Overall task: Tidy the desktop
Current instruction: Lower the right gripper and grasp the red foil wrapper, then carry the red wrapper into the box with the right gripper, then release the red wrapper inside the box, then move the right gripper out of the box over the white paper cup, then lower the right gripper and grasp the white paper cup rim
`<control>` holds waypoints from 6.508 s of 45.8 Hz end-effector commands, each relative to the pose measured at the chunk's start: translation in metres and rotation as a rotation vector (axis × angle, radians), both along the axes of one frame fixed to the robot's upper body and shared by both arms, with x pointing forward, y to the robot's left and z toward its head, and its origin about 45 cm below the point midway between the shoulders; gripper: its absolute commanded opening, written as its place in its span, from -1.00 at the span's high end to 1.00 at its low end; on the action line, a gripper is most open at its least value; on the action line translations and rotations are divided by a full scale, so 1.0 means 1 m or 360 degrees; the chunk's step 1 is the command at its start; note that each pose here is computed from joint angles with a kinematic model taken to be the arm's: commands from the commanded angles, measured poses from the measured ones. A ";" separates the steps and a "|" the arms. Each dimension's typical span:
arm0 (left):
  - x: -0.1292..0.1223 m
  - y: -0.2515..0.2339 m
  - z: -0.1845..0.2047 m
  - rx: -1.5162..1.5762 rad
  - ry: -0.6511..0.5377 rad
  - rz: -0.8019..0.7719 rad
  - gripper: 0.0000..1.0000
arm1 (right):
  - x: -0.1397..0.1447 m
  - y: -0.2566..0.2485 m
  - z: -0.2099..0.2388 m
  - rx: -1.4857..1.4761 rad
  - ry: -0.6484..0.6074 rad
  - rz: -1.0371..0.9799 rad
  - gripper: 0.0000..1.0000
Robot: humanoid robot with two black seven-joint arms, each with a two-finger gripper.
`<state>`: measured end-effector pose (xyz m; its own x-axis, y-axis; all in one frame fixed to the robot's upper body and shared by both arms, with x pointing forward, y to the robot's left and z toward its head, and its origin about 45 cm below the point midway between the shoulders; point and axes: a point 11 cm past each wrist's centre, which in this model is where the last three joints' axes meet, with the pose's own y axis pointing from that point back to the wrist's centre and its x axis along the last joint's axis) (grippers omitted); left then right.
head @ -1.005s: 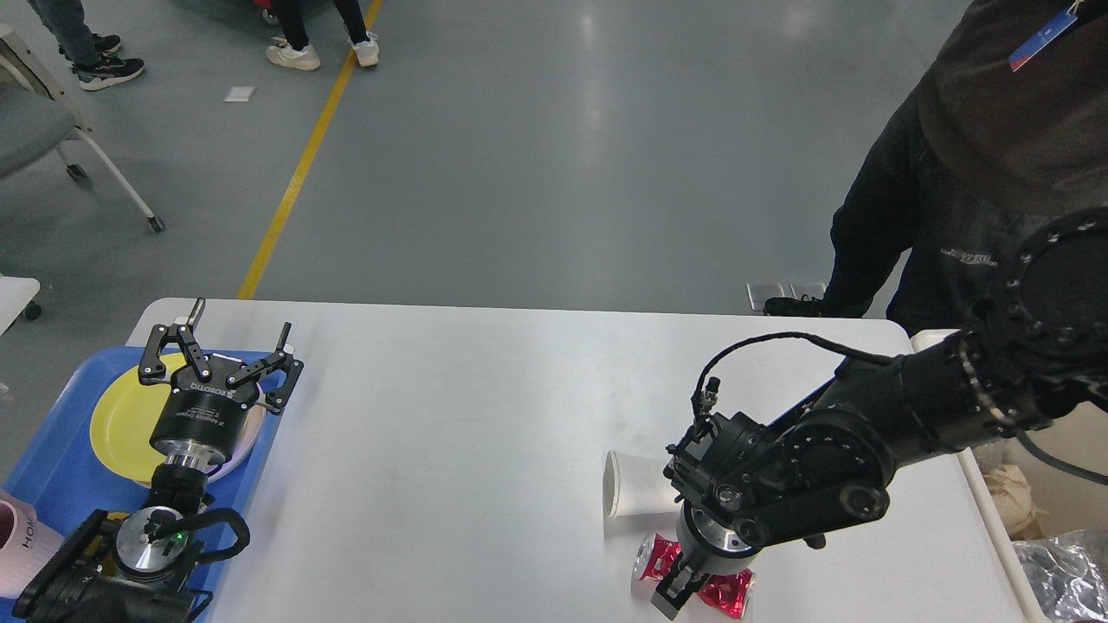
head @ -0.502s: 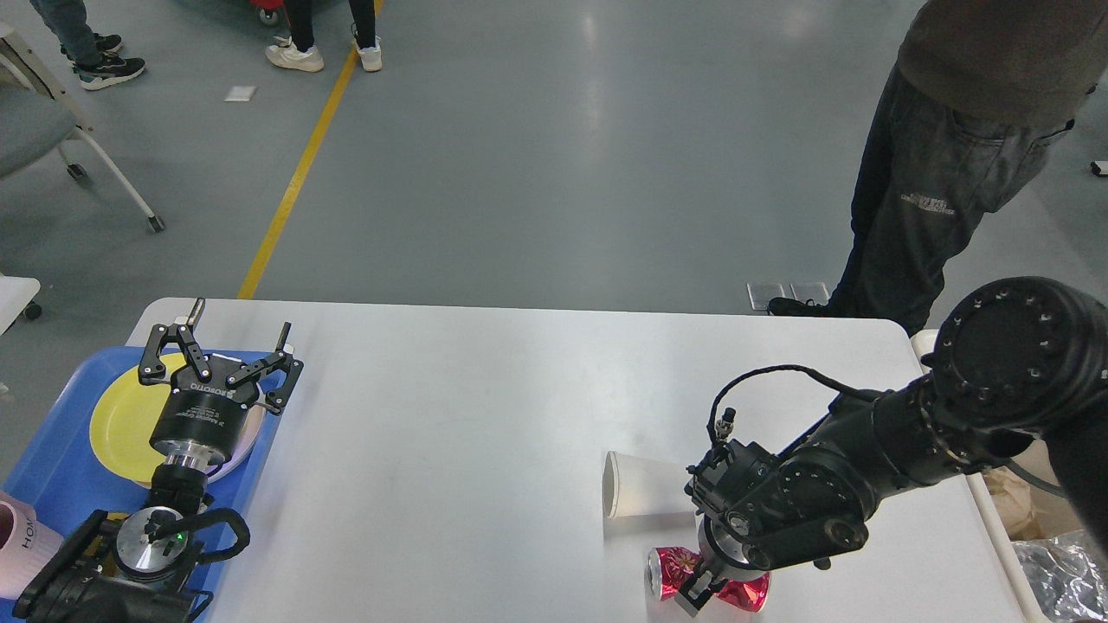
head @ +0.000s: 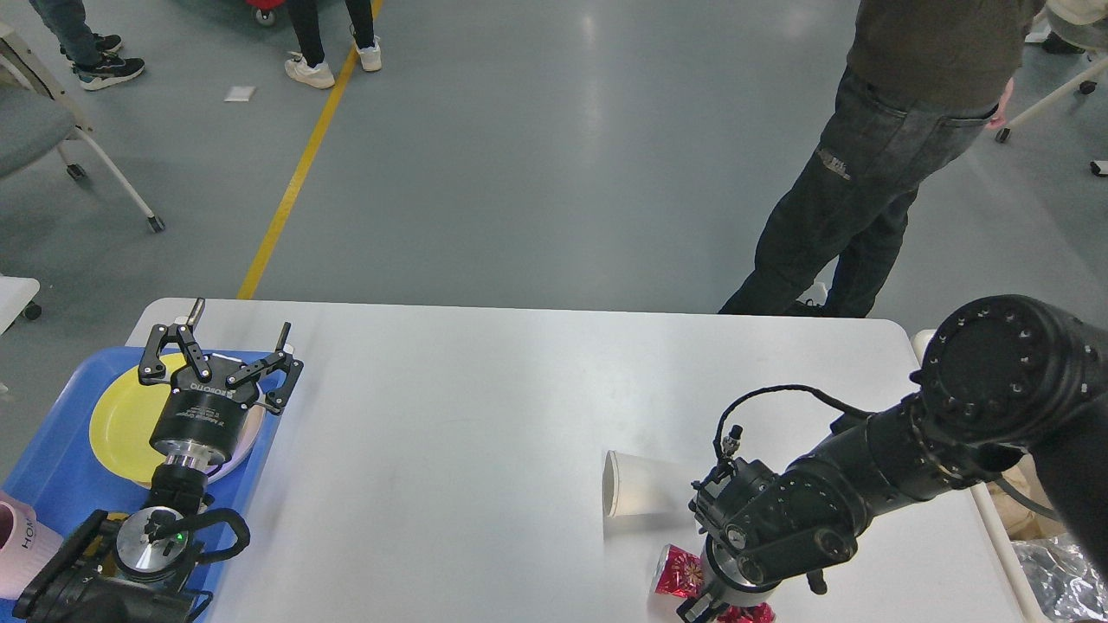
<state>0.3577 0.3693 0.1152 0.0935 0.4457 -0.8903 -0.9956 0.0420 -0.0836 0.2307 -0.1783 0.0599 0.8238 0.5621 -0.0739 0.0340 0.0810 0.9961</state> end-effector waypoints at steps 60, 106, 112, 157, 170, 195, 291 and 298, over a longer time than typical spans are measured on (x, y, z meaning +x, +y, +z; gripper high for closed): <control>0.000 0.000 0.000 0.0000 0.0000 0.0000 -0.94 | 0.072 -0.103 0.303 0.0086 -0.0261 -0.1425 1.00; 0.000 0.000 0.000 0.0001 0.0001 -0.0002 -0.94 | 0.024 -0.430 0.019 -0.0445 -0.1397 -0.2063 1.00; 0.000 0.000 0.000 0.0000 0.0000 0.0000 -0.94 | 0.001 -0.411 -0.017 -0.0440 -0.1361 -0.2049 1.00; 0.000 0.000 0.000 0.0001 0.0001 -0.0002 -0.94 | 0.024 -0.401 -0.003 -0.0388 -0.1241 -0.2071 -1.00; 0.000 0.000 0.000 0.0000 0.0000 0.0000 -0.94 | 0.105 -0.346 0.086 -0.0215 -0.0836 -0.1870 -1.00; 0.000 0.000 0.000 0.0000 0.0000 0.0000 -0.94 | 0.123 -0.093 0.296 -0.0055 -0.0101 -0.0969 -1.00; 0.000 0.000 0.000 0.0000 0.0000 0.0000 -0.94 | 0.102 0.020 0.019 0.0696 0.0280 -0.3095 -0.98; 0.000 -0.001 0.000 -0.0001 0.0001 -0.0003 -0.94 | 0.105 0.025 0.001 0.0714 0.0229 -0.3105 -0.98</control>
